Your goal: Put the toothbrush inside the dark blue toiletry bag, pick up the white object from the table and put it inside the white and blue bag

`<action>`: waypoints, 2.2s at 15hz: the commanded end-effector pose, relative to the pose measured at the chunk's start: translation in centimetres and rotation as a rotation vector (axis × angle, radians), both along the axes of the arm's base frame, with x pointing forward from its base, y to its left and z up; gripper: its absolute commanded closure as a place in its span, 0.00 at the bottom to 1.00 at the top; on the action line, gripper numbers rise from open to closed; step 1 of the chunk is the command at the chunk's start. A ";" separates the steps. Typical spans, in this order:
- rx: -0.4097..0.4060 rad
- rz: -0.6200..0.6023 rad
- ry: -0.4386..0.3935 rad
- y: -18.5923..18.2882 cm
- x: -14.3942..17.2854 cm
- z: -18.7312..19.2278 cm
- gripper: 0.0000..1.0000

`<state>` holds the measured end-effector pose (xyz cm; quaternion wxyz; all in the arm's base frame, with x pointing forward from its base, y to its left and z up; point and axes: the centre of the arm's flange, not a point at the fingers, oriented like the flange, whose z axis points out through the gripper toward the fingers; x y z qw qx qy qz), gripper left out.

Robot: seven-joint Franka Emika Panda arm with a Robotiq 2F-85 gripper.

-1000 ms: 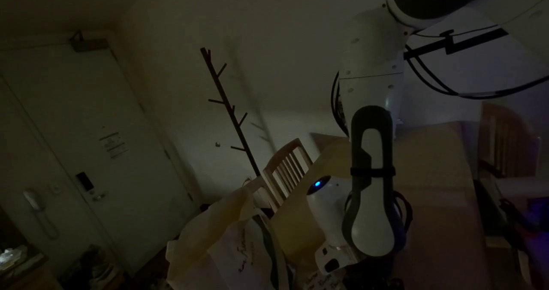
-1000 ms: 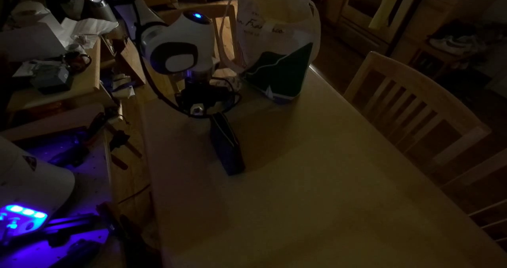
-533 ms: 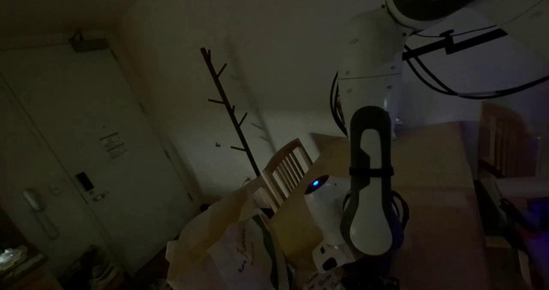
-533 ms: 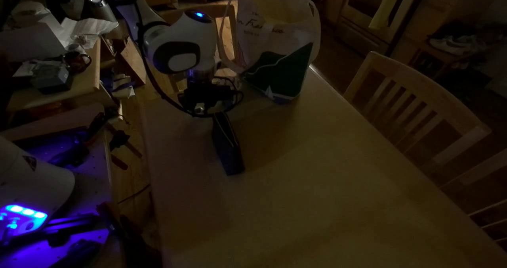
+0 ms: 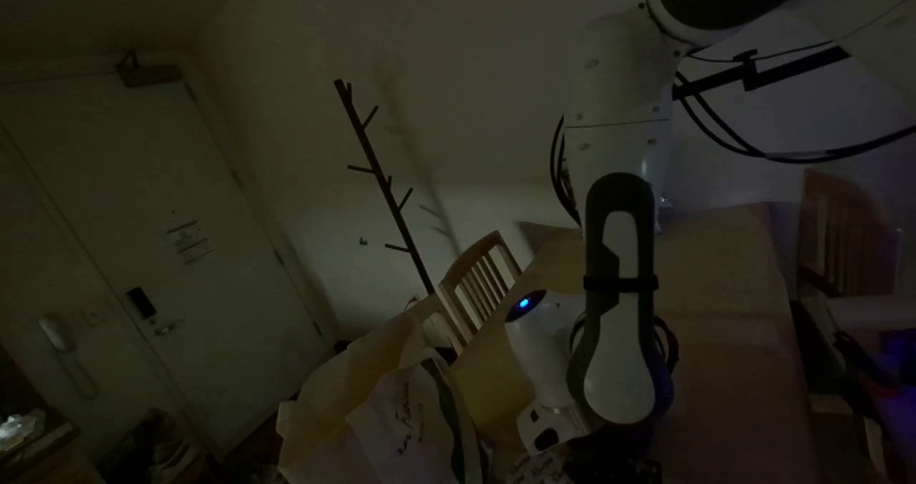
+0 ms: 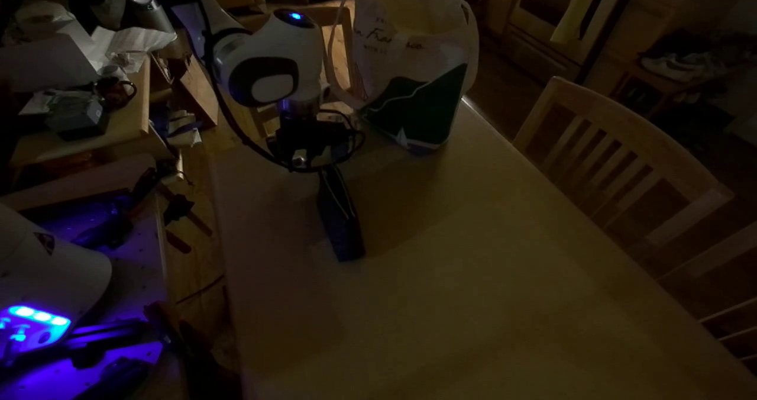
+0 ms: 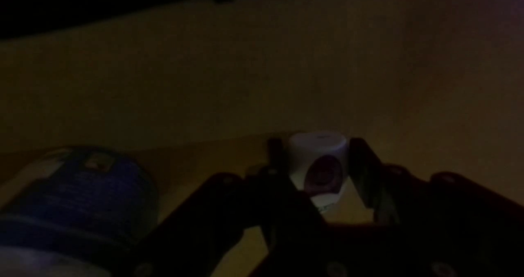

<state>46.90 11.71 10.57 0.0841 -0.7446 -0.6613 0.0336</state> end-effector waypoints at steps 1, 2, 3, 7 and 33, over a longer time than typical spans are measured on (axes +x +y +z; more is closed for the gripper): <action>-0.022 0.063 -0.074 1.1 -0.4 3.0 0.83; -0.023 0.082 -0.086 1.4 -0.4 3.7 0.83; -0.027 0.095 -0.099 1.7 -0.3 4.4 0.83; -0.062 0.118 -0.136 1.9 -0.1 6.9 0.83; -0.728 0.602 -0.505 2.3 7.7 29.2 0.83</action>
